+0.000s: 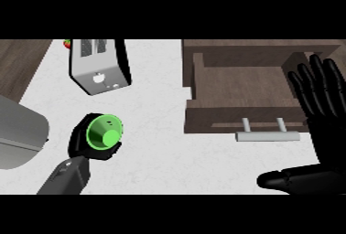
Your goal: Pick up the cup, place it into the drawer and close the drawer
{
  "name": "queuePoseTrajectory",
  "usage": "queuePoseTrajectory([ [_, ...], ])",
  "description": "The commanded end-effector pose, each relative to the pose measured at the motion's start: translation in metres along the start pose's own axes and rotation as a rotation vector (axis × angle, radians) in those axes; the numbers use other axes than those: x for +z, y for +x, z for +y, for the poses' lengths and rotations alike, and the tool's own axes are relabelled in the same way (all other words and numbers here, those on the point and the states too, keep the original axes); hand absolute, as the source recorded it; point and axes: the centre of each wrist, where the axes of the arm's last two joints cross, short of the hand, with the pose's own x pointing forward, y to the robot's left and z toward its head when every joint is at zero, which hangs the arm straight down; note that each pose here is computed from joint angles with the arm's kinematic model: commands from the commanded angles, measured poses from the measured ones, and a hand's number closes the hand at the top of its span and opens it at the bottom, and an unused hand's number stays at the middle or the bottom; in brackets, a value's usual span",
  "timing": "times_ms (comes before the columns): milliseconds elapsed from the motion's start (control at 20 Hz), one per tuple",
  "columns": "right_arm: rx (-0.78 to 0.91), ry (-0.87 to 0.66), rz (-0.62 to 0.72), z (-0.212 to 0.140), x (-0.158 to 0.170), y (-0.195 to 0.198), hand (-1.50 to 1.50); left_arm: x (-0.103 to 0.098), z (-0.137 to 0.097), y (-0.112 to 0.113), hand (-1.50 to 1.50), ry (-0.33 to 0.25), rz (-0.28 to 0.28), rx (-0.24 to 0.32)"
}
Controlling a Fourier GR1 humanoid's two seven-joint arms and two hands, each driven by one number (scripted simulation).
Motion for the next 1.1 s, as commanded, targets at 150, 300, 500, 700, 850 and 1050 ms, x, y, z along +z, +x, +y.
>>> queuePoseTrajectory([
  [150,0.013,0.005,0.013,-0.006,0.003,0.003,-1.50,0.011,0.003,-0.002,1.50,0.095,-0.165,-0.017],
  [300,0.014,-0.004,0.015,-0.009,0.006,0.016,-1.50,0.023,-0.007,-0.008,1.50,0.103,-0.200,-0.037],
  [500,-0.001,-0.010,0.029,-0.006,0.013,0.006,-1.50,-0.012,-0.017,0.015,1.50,0.036,-0.268,0.017],
  [700,0.023,-0.017,0.032,-0.006,0.019,0.005,-1.50,-0.017,-0.030,0.029,1.50,-0.077,-0.280,0.048],
  [850,0.007,-0.018,0.008,0.003,0.016,0.009,-1.50,-0.034,-0.040,0.054,1.50,-0.132,-0.249,0.034],
  [1050,0.017,-0.032,0.013,-0.017,0.018,0.007,-1.50,-0.052,-0.088,0.087,1.50,-0.167,-0.296,0.044],
])
